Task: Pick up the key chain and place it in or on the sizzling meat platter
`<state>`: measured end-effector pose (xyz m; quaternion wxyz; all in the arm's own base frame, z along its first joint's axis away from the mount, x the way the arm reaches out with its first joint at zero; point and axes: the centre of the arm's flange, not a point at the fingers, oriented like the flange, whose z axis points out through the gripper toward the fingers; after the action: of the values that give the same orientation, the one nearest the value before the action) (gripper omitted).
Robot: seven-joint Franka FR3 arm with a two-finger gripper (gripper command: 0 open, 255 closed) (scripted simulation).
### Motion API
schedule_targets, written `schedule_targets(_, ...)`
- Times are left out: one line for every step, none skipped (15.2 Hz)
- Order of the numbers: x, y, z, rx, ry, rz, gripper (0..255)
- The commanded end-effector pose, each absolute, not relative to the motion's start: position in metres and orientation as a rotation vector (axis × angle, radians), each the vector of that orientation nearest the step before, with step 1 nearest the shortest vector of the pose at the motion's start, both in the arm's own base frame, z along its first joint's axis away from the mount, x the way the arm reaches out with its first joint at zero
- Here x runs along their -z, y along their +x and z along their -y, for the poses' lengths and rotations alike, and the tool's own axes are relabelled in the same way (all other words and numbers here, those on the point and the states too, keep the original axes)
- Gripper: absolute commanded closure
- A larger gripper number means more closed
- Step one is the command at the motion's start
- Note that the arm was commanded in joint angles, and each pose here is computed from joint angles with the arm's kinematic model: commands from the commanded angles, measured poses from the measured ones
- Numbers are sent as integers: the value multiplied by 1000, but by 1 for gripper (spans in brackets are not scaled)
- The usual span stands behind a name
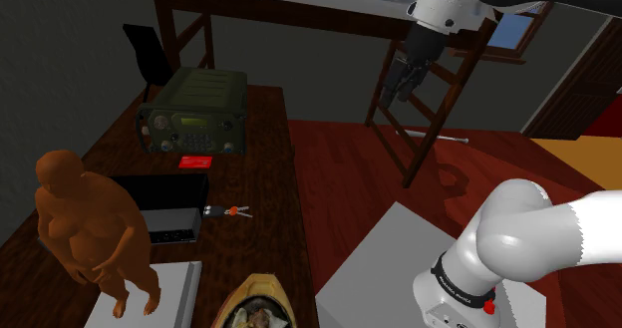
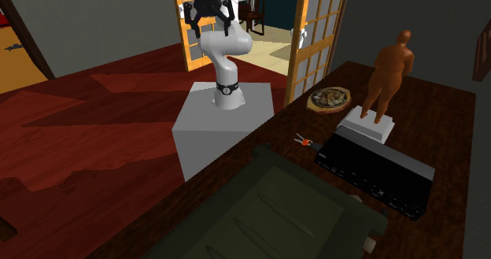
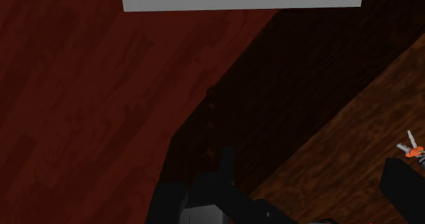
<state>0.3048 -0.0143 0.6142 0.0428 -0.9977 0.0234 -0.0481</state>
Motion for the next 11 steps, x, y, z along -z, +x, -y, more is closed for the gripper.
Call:
schedule_targets(-614, 305, 14, 147, -3052, -72, 0)
schedule_targets(-608, 313, 6, 146, -3055, -43, 0)
schedule_targets(-601, 321, -2, 144, -3058, -15, 0)
schedule_targets(-594, 330, -11, 143, -3061, 14, 0)
schedule_targets(-588, 338, -19, 141, -3063, 42, 0)
schedule_targets(-581, 345, -28, 140, -3065, 71, 0)
schedule_targets(-574, 353, -37, 138, -3067, 99, 0)
schedule_targets(-567, 360, -46, 137, -3069, 128, 0)
schedule_targets(-560, 368, -55, 135, -3070, 157, 0)
schedule_targets(-554, 375, -64, 134, -3072, 185, 0)
schedule_targets(-547, 382, -74, 132, -3072, 214, 0)
